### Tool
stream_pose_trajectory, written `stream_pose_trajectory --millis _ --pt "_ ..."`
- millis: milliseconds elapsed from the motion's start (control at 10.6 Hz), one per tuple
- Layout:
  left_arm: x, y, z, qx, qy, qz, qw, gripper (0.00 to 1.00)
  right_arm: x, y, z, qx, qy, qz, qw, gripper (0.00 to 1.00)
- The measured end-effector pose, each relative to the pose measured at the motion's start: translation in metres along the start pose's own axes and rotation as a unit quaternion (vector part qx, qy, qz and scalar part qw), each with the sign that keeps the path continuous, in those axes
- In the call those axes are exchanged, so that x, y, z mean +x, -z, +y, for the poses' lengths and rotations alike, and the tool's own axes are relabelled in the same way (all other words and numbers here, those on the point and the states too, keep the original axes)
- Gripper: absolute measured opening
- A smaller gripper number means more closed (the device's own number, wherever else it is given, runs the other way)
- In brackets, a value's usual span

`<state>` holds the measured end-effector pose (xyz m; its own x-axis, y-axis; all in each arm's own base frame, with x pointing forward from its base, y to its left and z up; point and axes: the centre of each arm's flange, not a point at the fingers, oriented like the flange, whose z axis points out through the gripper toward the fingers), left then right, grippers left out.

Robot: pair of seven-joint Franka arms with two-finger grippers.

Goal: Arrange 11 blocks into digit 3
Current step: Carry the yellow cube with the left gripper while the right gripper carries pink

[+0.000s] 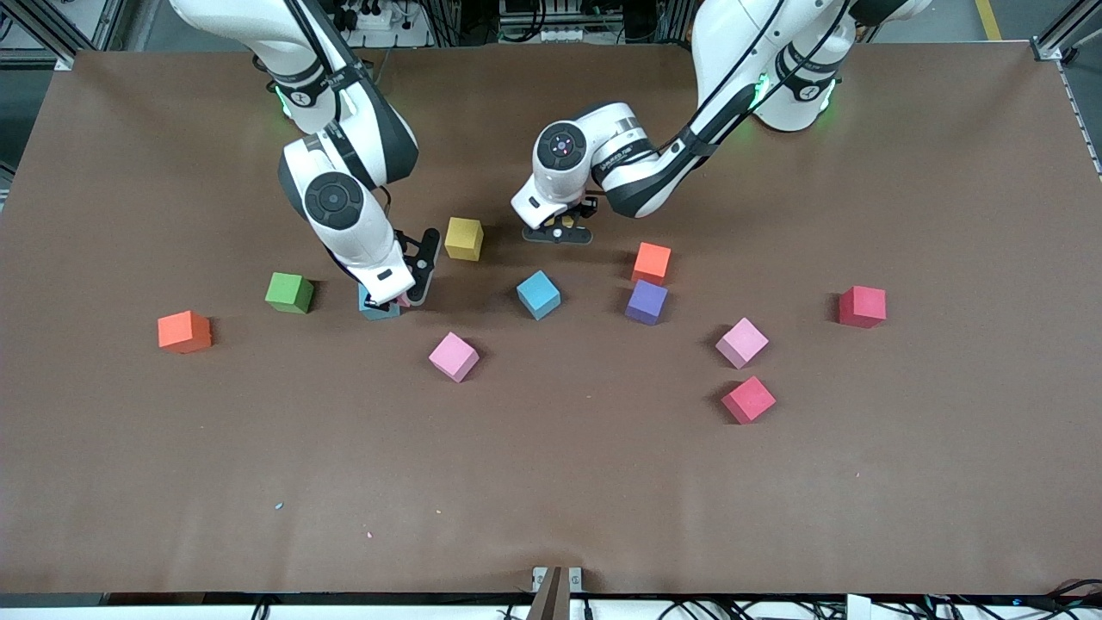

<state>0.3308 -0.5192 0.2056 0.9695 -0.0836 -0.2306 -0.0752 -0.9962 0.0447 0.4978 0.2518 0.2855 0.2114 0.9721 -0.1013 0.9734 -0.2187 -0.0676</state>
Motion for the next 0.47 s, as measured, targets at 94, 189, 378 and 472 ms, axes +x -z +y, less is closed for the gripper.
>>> stream_pose_trajectory --millis 94,189,378,472 --pt "0.0002 -0.0019 -0.0003 0.001 0.001 -0.001 1.000 0.63 0.0001 -0.0001 -0.0005 0.001 0.000 -0.001 1.000 0.63" --pt "0.0009 -0.0042 -0.0009 0.002 0.003 -0.002 1.000 0.78 -0.0002 -0.0003 -0.0008 0.002 0.000 -0.002 1.000 0.63" --pt "0.0035 -0.0013 -0.0002 0.005 0.007 -0.003 1.000 1.00 -0.0005 -0.0005 -0.0012 0.004 0.000 -0.003 1.000 0.63" --pt "0.0064 0.0048 0.0008 0.014 0.008 -0.007 1.000 1.00 -0.0006 -0.0003 -0.0014 0.004 0.000 -0.004 1.000 0.63"
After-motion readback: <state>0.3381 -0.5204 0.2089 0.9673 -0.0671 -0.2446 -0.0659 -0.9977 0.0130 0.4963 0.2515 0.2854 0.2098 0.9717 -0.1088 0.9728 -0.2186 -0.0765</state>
